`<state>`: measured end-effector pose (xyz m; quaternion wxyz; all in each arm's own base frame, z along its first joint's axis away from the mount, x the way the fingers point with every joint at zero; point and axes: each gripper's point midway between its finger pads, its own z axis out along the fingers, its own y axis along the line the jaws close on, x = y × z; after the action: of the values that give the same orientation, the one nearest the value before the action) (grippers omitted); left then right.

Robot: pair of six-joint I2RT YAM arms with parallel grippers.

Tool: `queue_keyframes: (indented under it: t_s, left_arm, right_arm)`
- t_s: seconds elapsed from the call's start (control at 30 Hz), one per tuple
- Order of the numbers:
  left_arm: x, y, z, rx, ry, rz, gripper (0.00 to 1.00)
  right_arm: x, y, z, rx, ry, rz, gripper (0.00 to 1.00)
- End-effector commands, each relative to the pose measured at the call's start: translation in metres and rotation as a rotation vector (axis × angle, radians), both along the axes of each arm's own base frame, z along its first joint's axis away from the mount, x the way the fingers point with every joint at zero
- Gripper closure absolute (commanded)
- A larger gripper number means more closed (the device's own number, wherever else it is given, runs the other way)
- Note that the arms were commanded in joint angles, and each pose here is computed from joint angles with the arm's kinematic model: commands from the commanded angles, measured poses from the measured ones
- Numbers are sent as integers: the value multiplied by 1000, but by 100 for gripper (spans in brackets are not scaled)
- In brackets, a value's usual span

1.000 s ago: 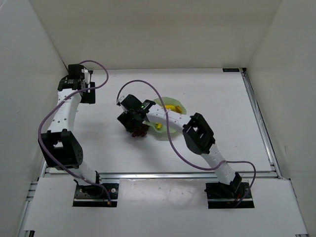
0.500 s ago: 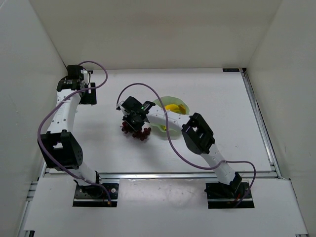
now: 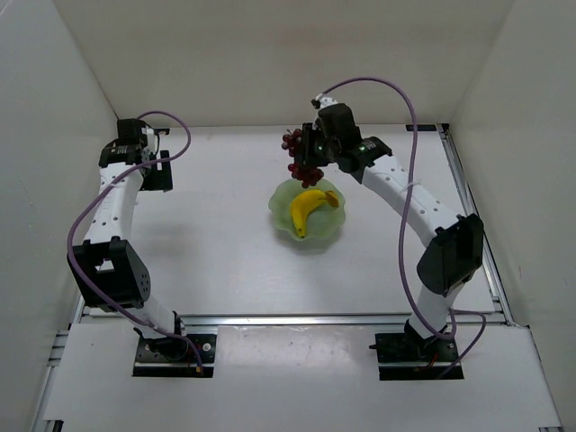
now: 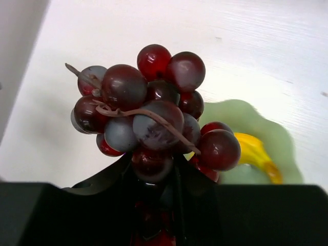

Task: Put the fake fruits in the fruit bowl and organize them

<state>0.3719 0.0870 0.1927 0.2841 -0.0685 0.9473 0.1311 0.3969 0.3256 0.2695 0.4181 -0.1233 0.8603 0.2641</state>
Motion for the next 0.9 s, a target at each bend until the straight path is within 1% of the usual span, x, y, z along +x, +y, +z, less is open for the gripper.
queue_keyframes:
  t_s: [0.0, 0.1, 0.13, 0.17, 0.2, 0.27, 0.3, 0.33, 0.37, 0.47, 0.5, 0.57, 0.6, 0.63, 0.67, 0.7, 0.73, 0.77, 0.8, 0.83, 0.87]
  left_arm:
    - [-1, -4, 24, -17, -72, -2, 0]
    - [-1, -4, 24, -17, -72, -2, 0]
    - [-1, -4, 24, -17, -72, -2, 0]
    - [-1, -4, 24, -17, -72, -2, 0]
    - [-1, -4, 24, -17, -72, -2, 0]
    - [-1, -4, 24, -17, -72, -2, 0]
    - [-1, -4, 24, -17, -72, -2, 0]
    - [-1, -4, 24, -17, -72, -2, 0]
    - [-1, -4, 24, -17, -72, -2, 0]
    - [-2, -2, 24, -10, -71, 3, 0]
    - [-4, 2, 28, -8, -80, 14, 0]
    - [-2, 6, 34, -10, -101, 33, 0]
    - [-2, 6, 34, -15, -103, 40, 0]
    - [-4, 11, 38, -13, -114, 54, 0]
    - [-5, 18, 42, -16, -128, 79, 0]
    - [-6, 22, 42, -21, -131, 99, 0]
    - [-8, 26, 46, -18, -142, 113, 0]
    - [-8, 32, 47, -16, -151, 127, 0]
    - [-11, 44, 52, -16, -174, 168, 0]
    - [-13, 48, 52, -23, -176, 178, 0]
    - [-14, 54, 48, -24, -166, 194, 0]
  right_arm:
    - [-19, -14, -78, -139, 187, -50, 100]
    - [-25, -27, -92, -187, 197, -75, 100]
    - [-27, -34, -104, -205, 221, -83, 100]
    - [-29, -35, -108, -212, 230, -83, 98]
    - [-23, -37, -111, -209, 228, -94, 95]
    - [-26, -38, -116, -218, 239, -80, 65]
    - [-25, -40, -116, -224, 234, -89, 43]
    - [-23, -42, -116, -232, 228, -101, 12]
    - [-23, -47, -112, -242, 218, -118, 1]
    - [-20, -61, -87, -254, 146, -174, 0]
    - [-18, -69, -61, -230, 94, -188, 0]
    - [-17, -82, -37, -212, 41, -216, 0]
    - [-16, -98, -12, -181, -6, -258, 0]
    - [-16, -109, -3, -166, -22, -280, 0]
    - [-12, -134, 5, -159, -27, -336, 0]
    - [-16, -153, 25, -120, -59, -383, 0]
    - [-17, -169, 26, -91, -41, -419, 0]
    - [-15, -210, 13, -89, 5, -507, 0]
    - [-20, -229, 17, -63, 6, -534, 0]
    - [-23, -245, 7, -52, 36, -556, 0]
    - [-28, -271, -6, -31, 95, -596, 0]
